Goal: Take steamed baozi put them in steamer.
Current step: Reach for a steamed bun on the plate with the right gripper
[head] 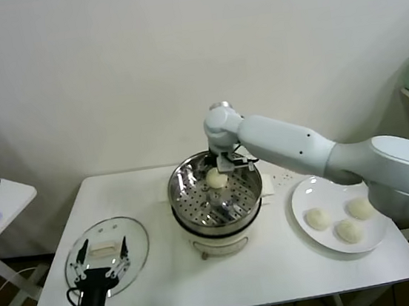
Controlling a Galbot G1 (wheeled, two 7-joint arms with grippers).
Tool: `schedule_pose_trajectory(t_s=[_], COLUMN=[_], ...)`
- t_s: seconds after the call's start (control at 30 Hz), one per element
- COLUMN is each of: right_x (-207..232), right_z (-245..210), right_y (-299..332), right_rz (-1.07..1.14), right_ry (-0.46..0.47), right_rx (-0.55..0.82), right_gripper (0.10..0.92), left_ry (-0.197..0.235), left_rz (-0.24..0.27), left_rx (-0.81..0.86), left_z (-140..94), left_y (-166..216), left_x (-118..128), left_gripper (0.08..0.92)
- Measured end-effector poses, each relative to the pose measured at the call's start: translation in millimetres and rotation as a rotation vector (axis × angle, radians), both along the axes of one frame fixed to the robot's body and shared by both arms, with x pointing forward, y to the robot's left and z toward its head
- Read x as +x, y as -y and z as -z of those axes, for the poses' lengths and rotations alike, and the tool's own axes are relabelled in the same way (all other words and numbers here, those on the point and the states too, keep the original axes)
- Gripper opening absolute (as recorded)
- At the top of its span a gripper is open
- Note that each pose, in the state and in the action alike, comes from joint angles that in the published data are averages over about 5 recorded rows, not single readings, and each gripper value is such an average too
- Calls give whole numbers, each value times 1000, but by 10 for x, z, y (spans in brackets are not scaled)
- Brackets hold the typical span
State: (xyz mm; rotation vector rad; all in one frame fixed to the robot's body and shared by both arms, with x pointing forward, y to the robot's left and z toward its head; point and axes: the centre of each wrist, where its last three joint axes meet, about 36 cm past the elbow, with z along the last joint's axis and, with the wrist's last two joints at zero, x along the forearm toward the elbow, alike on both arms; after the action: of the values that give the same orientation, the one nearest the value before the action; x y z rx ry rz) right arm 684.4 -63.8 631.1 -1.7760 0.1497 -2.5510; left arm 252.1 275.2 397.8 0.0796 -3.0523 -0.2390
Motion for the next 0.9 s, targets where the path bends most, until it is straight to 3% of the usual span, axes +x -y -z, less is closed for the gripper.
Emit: schedule_pose_trajectory(t_s=[0.17, 0.47, 0.63, 0.9], right_x=[33, 144, 94, -111], right_z=[-416, -851, -685, -54], right_y=[407, 1635, 2362, 3106], right_rz=[128, 607, 867, 1123], right_ry=[-26, -164, -231, -310], right_rx=[46, 257, 366, 439], right_gripper=[823, 823, 823, 823], left_ry=[4, 33, 48, 51], left_rz=[8, 21, 27, 31], left_rx=[-4, -33, -40, -46], left_z=[-10, -72, -107, -129], left_y=[12, 44, 51, 70], left_x=[13, 52, 68, 44], left_gripper=[823, 823, 823, 823])
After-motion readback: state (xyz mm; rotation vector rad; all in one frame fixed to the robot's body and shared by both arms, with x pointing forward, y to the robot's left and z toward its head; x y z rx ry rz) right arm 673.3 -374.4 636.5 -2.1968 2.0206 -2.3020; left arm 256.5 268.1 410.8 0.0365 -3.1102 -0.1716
